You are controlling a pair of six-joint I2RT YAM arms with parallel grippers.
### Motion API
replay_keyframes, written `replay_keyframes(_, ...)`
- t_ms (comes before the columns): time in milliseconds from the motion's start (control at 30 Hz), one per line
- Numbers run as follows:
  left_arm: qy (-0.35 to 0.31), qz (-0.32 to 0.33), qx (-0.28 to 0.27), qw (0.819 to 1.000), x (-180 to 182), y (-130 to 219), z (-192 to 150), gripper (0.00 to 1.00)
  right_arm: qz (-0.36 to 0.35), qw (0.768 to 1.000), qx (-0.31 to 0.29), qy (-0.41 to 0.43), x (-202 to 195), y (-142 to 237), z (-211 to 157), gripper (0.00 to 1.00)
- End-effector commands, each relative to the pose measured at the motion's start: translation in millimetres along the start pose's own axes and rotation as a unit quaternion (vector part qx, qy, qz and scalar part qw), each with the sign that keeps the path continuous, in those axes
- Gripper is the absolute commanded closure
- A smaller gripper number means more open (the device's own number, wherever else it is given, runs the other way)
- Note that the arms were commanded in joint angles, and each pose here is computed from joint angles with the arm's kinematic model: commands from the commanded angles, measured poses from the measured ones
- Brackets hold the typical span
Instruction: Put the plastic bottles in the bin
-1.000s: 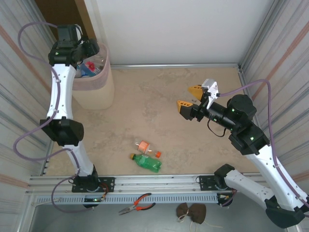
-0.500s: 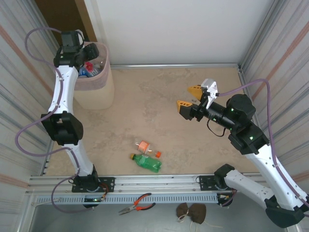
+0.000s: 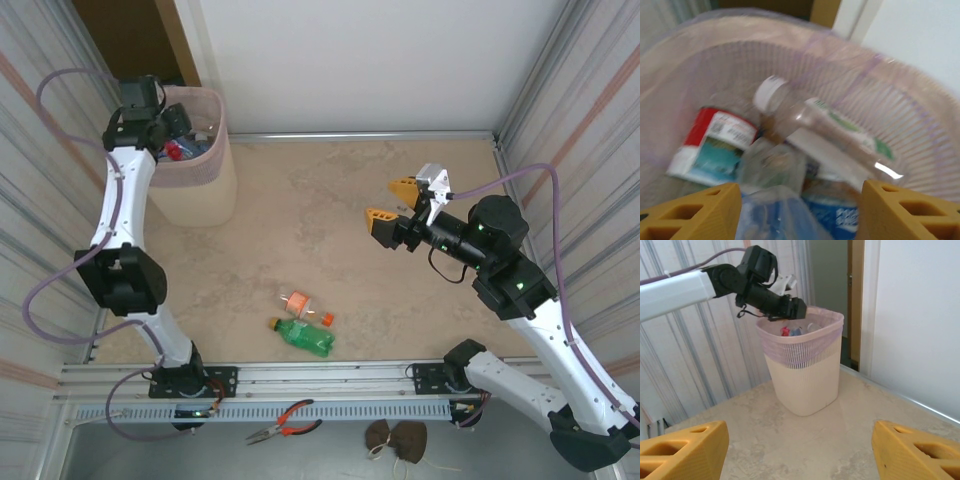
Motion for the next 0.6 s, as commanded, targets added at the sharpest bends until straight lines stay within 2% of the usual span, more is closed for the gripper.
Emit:
replay_keyframes(0,-0.003,0.039,0.123,0.992,21.8,-1.5,-56.6,0.36,0.000,1.000,-0.011,-0.009,0.7,2.8,1.6,0.26)
replay_keyframes(167,-0.003,0.012,0.106,0.994,18.6,20.7,-48.2,0.36,0.001,1.000,-0.009,-0.009,0.3,0.6,1.6,0.26)
replay_keyframes(333,0.003,-0.010,0.064,0.998,14.9,53.0,-31.2,0.35,0.002,1.000,-0.010,-0.010,0.4,0.3,2.4,0.25)
replay_keyframes(567,-0.036,-0.034,0.014,0.999,-2.8,95.1,-9.3,0.35,0.004,1.000,-0.010,-0.009,0.2,-1.7,2.6,0.25)
Point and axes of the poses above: each hand's point on the last joint's axis, 136 mm out from that joint toward the fingers, its own y axis back along the fingers, its own x axis along the line the jaws close on, z = x × y, the point moved 5 cm from there along y, back along the fingers, and after that the axes turned 5 degrees about -y, right-handed, at the moved point
